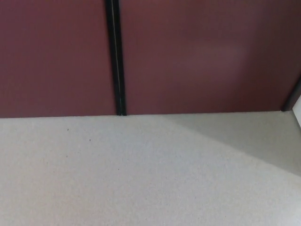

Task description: The robot walks towards the door handle and put its right hand on it and twist the handle

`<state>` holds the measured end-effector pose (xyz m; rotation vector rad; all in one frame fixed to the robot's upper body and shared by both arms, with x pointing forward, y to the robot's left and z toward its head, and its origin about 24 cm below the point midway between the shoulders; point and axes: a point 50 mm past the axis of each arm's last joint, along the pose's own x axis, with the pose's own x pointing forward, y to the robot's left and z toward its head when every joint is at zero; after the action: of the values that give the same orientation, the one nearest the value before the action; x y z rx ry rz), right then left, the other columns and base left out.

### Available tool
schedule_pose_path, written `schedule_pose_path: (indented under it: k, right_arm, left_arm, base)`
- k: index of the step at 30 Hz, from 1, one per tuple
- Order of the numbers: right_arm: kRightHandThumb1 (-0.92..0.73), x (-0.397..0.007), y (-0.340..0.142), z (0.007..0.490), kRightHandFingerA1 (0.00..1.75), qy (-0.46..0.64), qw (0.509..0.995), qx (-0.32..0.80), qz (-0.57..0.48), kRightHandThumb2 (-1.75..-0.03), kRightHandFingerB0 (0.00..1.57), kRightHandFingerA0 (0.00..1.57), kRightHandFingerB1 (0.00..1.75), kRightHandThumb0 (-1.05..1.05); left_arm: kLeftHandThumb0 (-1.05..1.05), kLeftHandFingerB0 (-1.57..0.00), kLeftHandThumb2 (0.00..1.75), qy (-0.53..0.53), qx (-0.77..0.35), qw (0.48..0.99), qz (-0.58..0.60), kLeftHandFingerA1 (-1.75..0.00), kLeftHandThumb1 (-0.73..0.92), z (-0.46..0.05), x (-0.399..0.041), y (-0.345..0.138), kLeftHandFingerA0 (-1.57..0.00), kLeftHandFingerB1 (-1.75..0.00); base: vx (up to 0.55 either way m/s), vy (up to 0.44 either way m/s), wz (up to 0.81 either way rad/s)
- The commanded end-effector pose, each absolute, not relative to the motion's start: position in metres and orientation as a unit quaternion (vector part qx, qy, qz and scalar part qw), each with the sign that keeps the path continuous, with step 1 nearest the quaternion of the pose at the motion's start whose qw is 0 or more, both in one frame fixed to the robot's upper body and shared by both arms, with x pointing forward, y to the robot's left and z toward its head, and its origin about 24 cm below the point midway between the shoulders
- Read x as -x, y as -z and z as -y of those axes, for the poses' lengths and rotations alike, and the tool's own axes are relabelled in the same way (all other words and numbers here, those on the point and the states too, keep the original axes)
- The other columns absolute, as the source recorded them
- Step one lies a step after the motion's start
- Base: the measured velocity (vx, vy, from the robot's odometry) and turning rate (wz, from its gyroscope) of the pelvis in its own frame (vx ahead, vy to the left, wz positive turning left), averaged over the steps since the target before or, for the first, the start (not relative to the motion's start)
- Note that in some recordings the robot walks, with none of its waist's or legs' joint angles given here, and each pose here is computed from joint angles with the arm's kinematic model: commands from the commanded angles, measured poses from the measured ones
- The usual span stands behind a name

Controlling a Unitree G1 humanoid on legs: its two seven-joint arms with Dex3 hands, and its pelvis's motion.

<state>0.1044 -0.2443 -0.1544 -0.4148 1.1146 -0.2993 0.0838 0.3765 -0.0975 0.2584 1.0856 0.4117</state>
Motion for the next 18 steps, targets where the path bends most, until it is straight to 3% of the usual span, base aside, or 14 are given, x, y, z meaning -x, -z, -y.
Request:
schedule_pose_path:
  k: [1, 11, 12, 18]
  right_arm:
    - [-0.59, -0.084, 0.159, 0.244, 0.59, 0.165, 0.809, 0.174, -0.536, -0.57, 0.42, 0.69, 0.38, -0.23]
    - [-0.59, -0.073, 0.16, 0.246, 0.59, 0.163, 0.808, 0.159, -0.543, -0.57, 0.38, 0.73, 0.37, -0.22]
    - [-0.6, -0.072, 0.16, 0.247, 0.56, 0.161, 0.809, 0.16, -0.542, -0.57, 0.4, 0.7, 0.38, -0.22]
    - [-0.59, -0.065, 0.16, 0.25, 0.54, 0.157, 0.806, 0.175, -0.543, -0.57, 0.39, 0.69, 0.37, -0.22]
  left_arm:
    - [-0.11, -0.34, 0.59, -0.182, -0.117, 0.831, -0.513, -0.46, 0.66, -0.378, -0.073, 0.098, -0.58, -0.36]
    - [-0.11, -0.34, 0.59, -0.164, -0.128, 0.834, -0.511, -0.46, 0.66, -0.378, -0.076, 0.097, -0.58, -0.36]
    - [-0.09, -0.21, 0.9, -0.164, -0.128, 0.833, -0.512, -0.63, 0.49, -0.377, -0.076, 0.097, -0.5, -0.5]
    - [-0.09, -0.22, 0.9, -0.161, -0.134, 0.831, -0.516, -0.63, 0.49, -0.375, -0.072, 0.099, -0.51, -0.5]
  base:
    - [0.0, 0.0, 0.0]
    - [0.0, 0.0, 0.0]
    - [0.0, 0.0, 0.0]
    - [0.0, 0.0, 0.0]
